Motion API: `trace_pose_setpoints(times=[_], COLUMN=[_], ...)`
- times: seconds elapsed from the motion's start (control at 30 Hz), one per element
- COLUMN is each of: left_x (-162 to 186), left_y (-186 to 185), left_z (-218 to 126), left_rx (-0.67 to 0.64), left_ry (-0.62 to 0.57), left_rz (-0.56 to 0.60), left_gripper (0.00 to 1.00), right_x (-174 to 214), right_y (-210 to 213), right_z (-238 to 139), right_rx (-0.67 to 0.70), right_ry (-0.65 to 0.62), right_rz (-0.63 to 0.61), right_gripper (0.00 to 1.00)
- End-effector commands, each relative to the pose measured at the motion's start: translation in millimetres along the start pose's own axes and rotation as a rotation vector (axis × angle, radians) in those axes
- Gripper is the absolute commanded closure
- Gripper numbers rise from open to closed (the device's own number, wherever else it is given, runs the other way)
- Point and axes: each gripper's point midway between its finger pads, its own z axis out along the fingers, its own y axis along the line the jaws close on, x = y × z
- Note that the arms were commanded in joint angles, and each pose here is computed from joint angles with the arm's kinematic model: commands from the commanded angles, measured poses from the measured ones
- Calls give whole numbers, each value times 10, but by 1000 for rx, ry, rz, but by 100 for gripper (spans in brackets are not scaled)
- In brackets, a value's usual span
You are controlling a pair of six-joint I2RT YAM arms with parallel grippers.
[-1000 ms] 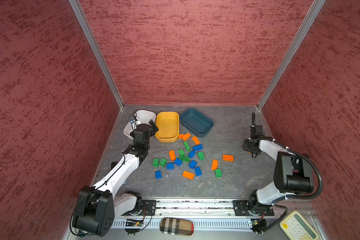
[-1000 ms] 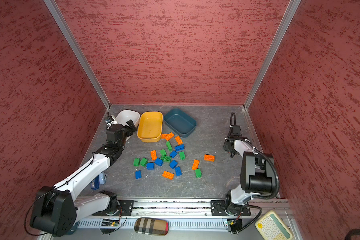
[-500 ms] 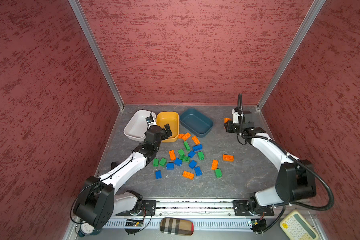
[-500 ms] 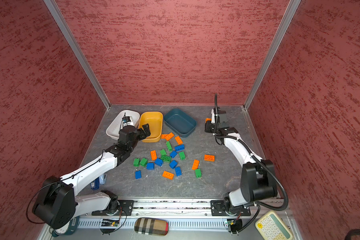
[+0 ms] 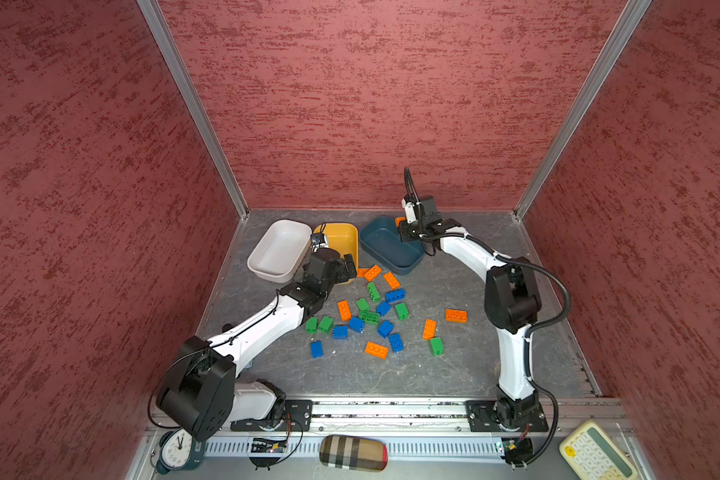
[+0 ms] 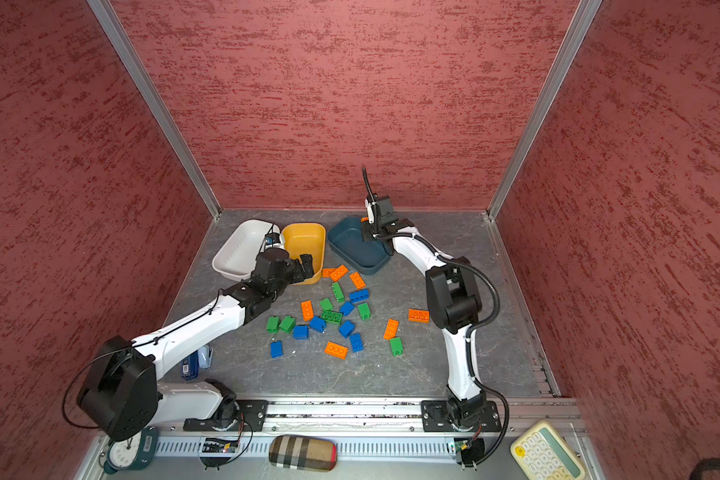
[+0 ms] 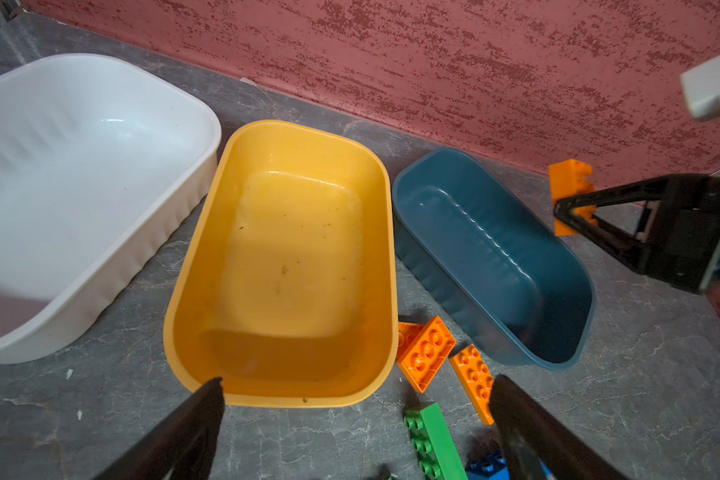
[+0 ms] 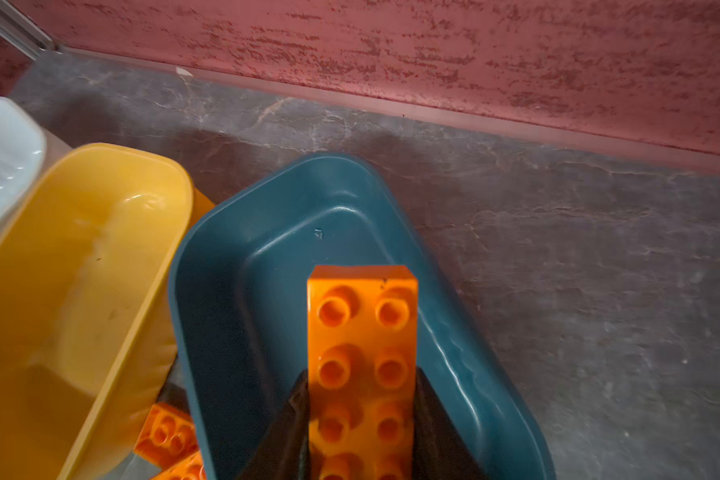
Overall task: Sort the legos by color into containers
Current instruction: 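Carry the orange brick over the teal tub and release it with the right gripper, then grasp another orange brick with the right gripper while the left gripper lowers toward bricks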
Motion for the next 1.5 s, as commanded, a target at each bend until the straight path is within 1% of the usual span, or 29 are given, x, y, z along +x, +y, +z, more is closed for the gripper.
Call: trace_pose_setpoints(times=[0.0,0.1,0.2,0.37,0.43,0.57,0.63,0.73,0.77,0.87,0.9,0.93,0.97,1.03,1.1,1.2,1.27,1.33,1.4,1.47], left_x=[2,96,186,257,265,268,286,324,328,339,352,367,377,416,472,565,631,694,737,774], left_y=[-26,-42,-70,-69,-60,-33,-19,-98,-120,-217,-290,-339,-402,-525,-671,-825,-905,-969,-1001,-1025], left_z=[17,65,106,131,138,147,149,153,152,147,145,148,148,137,107,44,-6,-50,-67,-60], left_rx=[-3,-2,0,-9,-18,-50,-60,-26,-23,27,68,94,122,173,223,263,301,332,346,354], left_ry=[18,69,124,149,156,169,176,215,226,233,234,238,240,258,281,312,327,339,348,359], left_rz=[9,34,61,64,58,45,28,9,2,-5,2,11,21,47,86,184,256,305,318,315], left_gripper=[1,1,0,0,1,1,1,0,0,1,1,1,1,1,1,1,0,1,0,1], right_x=[71,101,89,-3,-12,-18,1,91,163,512,661,775,918,1196,1382,1702,1929,2155,2355,2483], right_y=[53,145,174,226,236,273,267,207,160,27,-53,-112,-180,-322,-444,-607,-705,-740,-785,-867], right_z=[100,240,290,174,84,-180,-378,-747,-878,-1203,-1296,-1380,-1459,-1578,-1759,-1891,-1935,-1916,-1886,-1871], right_rx=[37,32,37,34,34,9,4,16,29,69,101,127,153,216,262,322,344,315,311,361], right_ry=[78,99,109,91,91,62,25,-43,-55,-33,-19,-14,0,33,41,78,102,144,196,238], right_rz=[-58,-82,-77,-78,-82,-71,-53,-4,35,134,179,219,252,279,292,318,346,363,382,393], right_gripper=[68,65,63,49,42,34,30,25,23,15,11,5,1,1,1,1,1,1,1,1])
